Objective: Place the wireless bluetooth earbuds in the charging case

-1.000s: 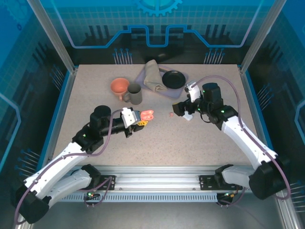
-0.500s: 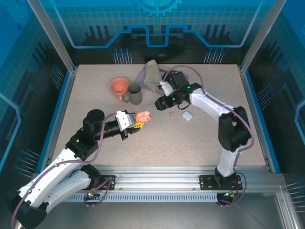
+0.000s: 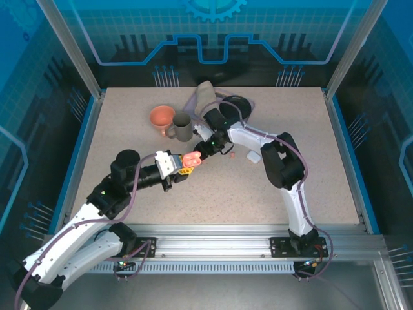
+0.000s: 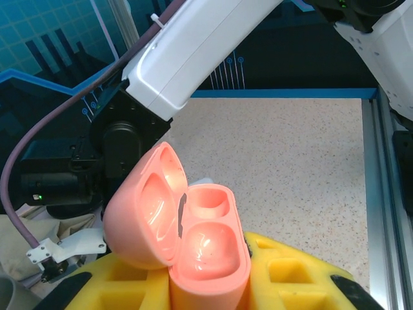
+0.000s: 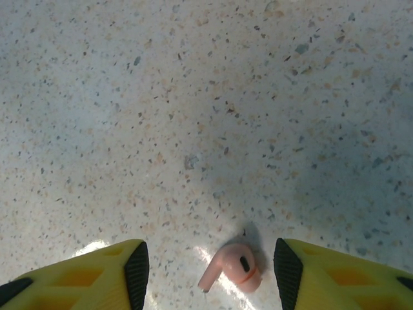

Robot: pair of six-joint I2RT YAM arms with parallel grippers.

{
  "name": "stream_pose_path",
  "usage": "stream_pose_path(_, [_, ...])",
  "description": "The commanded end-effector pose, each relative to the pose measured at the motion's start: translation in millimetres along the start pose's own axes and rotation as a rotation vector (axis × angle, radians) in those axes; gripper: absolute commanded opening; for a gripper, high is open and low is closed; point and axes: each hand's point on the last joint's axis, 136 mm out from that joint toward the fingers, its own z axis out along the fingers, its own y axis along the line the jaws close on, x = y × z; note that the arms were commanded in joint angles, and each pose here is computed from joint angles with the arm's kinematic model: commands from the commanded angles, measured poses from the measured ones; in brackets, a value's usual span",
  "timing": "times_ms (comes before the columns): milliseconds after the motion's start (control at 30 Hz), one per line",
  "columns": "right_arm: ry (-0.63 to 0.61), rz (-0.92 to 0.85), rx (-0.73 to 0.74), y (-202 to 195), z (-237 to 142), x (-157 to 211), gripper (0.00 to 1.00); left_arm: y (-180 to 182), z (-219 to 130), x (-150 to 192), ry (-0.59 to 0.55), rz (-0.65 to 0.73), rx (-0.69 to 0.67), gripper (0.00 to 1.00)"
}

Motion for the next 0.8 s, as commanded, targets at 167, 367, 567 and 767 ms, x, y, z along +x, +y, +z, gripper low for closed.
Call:
stream_pose_path(167, [0.070,0.008,-0.026,3,16,8,0.56,-3,0,4,0.006,-0.023,0.002,0.00])
stream_pose_path(367, [0.101,0.012,-0.047,8,19,17,0.52,-2,1,5,0.012,-0.029,0.002,0.00])
stream_pose_path(567, [0.120,0.006,-0.040,13,16,26,0.48,-2,2,7,0.018,-0.033,0.002,0.00])
stream_pose_path(767, [0.122,0.002,-0.041,18,9,31,0.46,-1,3,7,0.019,-0.033,0.004,0.00])
